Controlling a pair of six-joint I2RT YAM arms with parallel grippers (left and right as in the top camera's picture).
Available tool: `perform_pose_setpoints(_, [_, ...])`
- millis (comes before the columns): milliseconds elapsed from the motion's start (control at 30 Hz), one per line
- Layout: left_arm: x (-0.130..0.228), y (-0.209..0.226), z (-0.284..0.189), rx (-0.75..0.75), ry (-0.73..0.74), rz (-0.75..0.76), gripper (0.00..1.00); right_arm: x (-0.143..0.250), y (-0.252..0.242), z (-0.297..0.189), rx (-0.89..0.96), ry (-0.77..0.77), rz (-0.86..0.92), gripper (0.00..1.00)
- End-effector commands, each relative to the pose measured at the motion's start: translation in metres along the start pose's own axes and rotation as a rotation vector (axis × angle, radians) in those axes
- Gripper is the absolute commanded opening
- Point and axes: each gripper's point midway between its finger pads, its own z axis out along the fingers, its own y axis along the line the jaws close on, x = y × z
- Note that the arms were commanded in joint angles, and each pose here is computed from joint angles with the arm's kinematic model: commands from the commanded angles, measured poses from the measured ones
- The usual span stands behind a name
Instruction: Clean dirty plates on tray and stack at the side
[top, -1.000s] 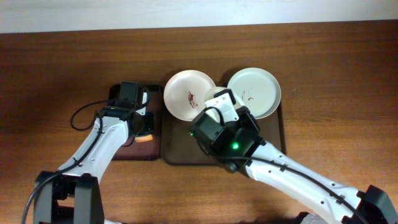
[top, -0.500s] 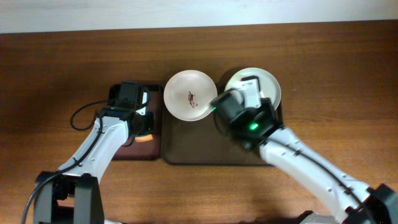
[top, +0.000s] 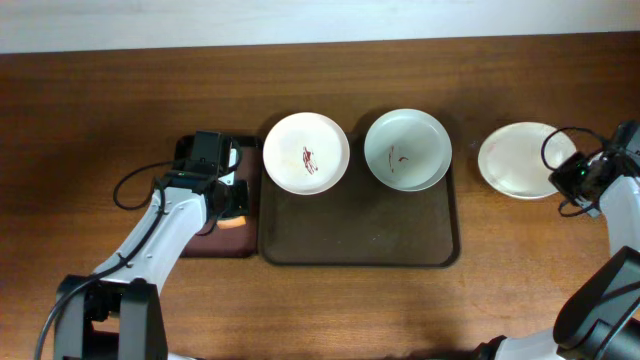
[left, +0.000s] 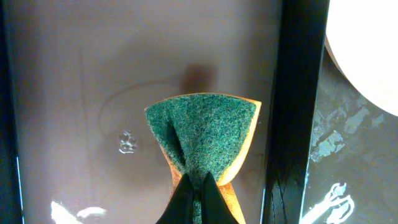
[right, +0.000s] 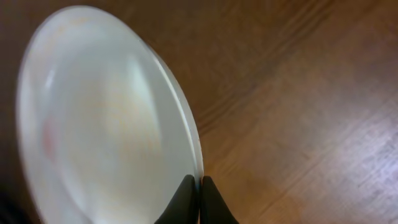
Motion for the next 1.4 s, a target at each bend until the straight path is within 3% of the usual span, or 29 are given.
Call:
perform_pose_setpoints(0, [0.001, 0.003, 0.003, -0.01, 0.007, 0.011, 0.0, 0.003, 0.045, -0.005, -0.192, 0.021, -0.104, 0.45])
perform_pose_setpoints(100, [0.001, 0.003, 0.003, -0.01, 0.007, 0.011, 0.0, 0.049, 0.126, -0.025, -0.49, 0.134, -0.299, 0.52])
perform_pose_setpoints(200, [0.001, 0.003, 0.003, -0.01, 0.007, 0.011, 0.0, 0.123, 0.206, -0.045, -0.618, 0.224, -0.552, 0.55])
perform_pose_setpoints(333, [0.001, 0.003, 0.003, -0.01, 0.007, 0.011, 0.0, 0.193, 0.269, -0.061, -0.633, 0.177, -0.811, 0.63])
perform_pose_setpoints(467, [0.001, 0.003, 0.003, -0.01, 0.007, 0.011, 0.0, 0.238, 0.303, -0.045, -0.601, 0.151, -0.858, 0.63])
perform_pose_setpoints(600, [0.0, 0.003, 0.003, -0.008, -0.001, 0.01, 0.0, 0.273, 0.316, -0.016, -0.604, 0.209, -0.82, 0.6])
perform_pose_setpoints(767, [0.0, 0.003, 0.003, -0.008, -0.001, 0.01, 0.0, 0.277, 0.319, 0.007, -0.556, 0.229, -0.671, 0.49])
perform_pose_setpoints(833, [-0.001, 0.003, 0.003, -0.009, -0.001, 0.01, 0.0, 0.281, 0.319, 0.01, -0.552, 0.236, -0.674, 0.39])
perform_pose_setpoints(900, [-0.001, 0.003, 0.003, -0.009, -0.001, 0.01, 0.0, 0.281, 0.318, 0.01, -0.551, 0.237, -0.674, 0.21])
perform_pose_setpoints(967, [-0.001, 0.003, 0.003, -0.009, -0.001, 0.01, 0.0, 0.282, 0.311, 0.01, -0.527, 0.257, -0.677, 0.09])
perform_pose_setpoints(1033, [-0.001, 0.003, 0.003, -0.009, -0.001, 0.01, 0.0, 0.278, 0.302, 0.006, -0.505, 0.269, -0.689, 0.04])
perform_pose_setpoints(1167, [-0.002, 0.002, 0.003, -0.005, -0.007, 0.01, 0.0, 0.289, 0.254, -0.01, -0.363, 0.403, -0.73, 0.04])
perform_pose_setpoints(1200, [-0.003, -0.003, 0.003, 0.026, -0.011, 0.01, 0.0, 0.293, 0.242, -0.011, -0.323, 0.442, -0.736, 0.04])
perform_pose_setpoints(1333, [-0.015, -0.094, -0.024, 0.549, -0.046, 0.049, 0.0, 0.295, 0.238, -0.011, -0.311, 0.453, -0.737, 0.04])
perform_pose_setpoints(1367, [-0.011, -0.104, -0.025, 0.562, -0.025, 0.017, 0.0, 0.295, 0.238, -0.011, -0.311, 0.453, -0.737, 0.04])
